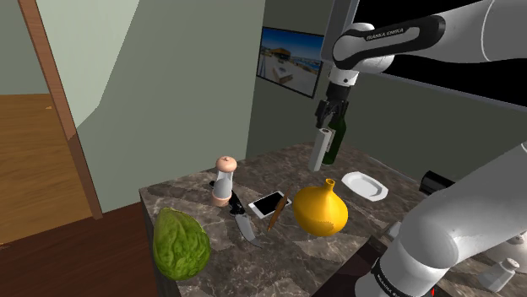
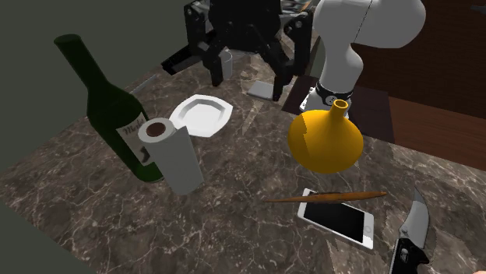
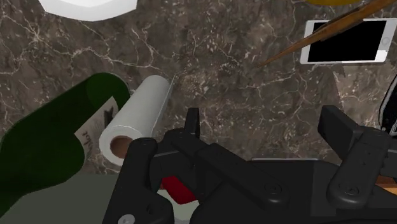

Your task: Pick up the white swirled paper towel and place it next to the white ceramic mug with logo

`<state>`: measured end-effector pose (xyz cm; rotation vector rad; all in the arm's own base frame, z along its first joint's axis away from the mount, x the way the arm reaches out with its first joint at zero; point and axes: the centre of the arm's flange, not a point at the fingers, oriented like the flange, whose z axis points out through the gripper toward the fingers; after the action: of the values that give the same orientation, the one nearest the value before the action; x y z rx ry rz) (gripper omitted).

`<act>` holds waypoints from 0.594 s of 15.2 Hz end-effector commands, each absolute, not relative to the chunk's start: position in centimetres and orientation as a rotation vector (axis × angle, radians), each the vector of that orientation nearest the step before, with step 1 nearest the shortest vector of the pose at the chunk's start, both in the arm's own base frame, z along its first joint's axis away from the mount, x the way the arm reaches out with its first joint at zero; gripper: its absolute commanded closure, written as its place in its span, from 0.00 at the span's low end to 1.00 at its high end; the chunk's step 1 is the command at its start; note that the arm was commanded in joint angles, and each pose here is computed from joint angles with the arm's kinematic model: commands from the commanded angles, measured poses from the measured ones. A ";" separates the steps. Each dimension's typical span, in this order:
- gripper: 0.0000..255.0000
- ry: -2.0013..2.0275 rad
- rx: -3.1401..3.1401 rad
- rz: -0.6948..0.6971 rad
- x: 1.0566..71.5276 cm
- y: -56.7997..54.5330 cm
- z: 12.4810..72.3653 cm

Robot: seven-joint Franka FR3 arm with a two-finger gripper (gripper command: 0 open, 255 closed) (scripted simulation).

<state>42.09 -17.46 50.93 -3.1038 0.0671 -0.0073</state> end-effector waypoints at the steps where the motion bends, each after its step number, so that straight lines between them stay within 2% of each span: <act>1: 0.00 0.078 -3.107 0.000 43.1 -19.9 50.1; 9: 0.00 0.123 -3.114 0.033 46.8 -29.0 46.2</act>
<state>46.40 -27.75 46.90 -3.1117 0.1179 0.0288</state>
